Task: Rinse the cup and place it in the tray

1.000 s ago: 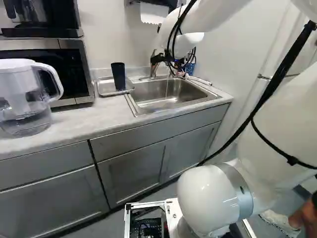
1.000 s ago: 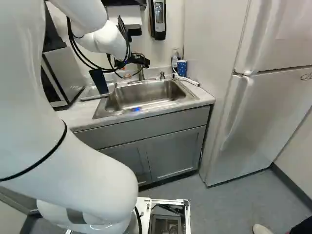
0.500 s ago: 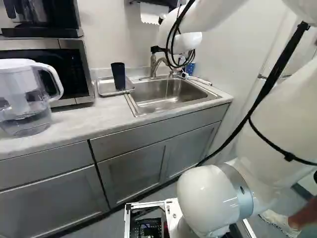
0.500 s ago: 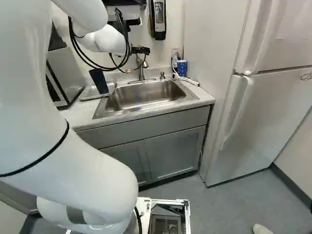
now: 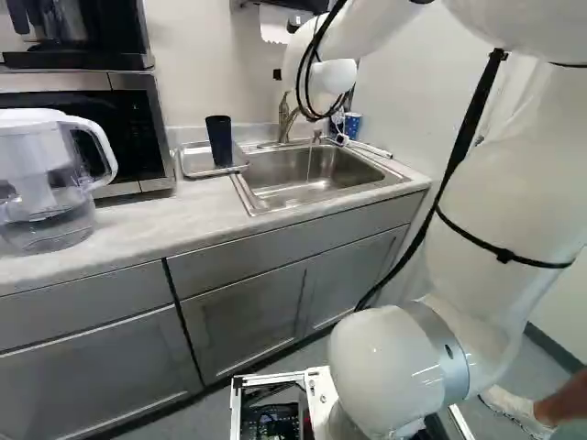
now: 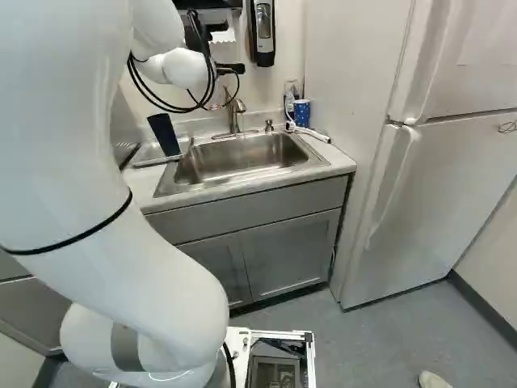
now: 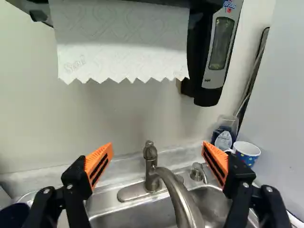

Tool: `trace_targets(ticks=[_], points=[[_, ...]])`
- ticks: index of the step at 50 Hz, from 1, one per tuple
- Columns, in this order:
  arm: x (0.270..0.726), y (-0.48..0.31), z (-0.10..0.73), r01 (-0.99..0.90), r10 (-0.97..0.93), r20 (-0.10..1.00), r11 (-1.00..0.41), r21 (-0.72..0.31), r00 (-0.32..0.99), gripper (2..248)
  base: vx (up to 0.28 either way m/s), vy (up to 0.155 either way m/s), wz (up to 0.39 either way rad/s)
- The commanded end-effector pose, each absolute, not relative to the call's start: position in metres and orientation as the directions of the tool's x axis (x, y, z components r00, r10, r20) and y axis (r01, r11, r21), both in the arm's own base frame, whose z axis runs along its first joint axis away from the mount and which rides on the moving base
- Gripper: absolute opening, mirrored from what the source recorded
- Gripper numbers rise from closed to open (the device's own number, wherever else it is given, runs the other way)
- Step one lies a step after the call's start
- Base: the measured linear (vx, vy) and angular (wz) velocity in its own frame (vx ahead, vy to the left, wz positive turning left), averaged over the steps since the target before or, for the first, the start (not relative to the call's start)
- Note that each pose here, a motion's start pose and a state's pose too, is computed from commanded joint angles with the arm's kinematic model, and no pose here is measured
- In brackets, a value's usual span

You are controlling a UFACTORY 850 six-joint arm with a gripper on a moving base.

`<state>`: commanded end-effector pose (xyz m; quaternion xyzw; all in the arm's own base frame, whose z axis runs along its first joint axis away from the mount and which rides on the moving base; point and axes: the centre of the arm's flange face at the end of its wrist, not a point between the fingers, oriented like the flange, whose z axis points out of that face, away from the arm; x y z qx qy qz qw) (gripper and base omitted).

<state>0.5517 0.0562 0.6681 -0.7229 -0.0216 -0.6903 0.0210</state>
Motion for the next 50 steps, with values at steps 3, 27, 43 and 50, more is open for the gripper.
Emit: trace_targets(ticks=[3, 27, 43, 50], points=[[0.557, 0.059, 0.668, 0.064, 0.002, 0.999, -0.998, -0.001, 0.046, 247, 0.0, 0.0, 0.0], [0.603, 0.085, 0.666, 0.098, 0.003, 0.999, -0.995, -0.001, 0.038, 247, 0.0, 0.0, 0.0], [0.631, 0.106, 0.662, 0.124, 0.004, 0.999, -0.992, -0.001, 0.043, 247, 0.0, 0.0, 0.0], [0.642, 0.115, 0.66, 0.136, 0.006, 0.999, -0.991, -0.002, 0.053, 247, 0.0, 0.0, 0.0]])
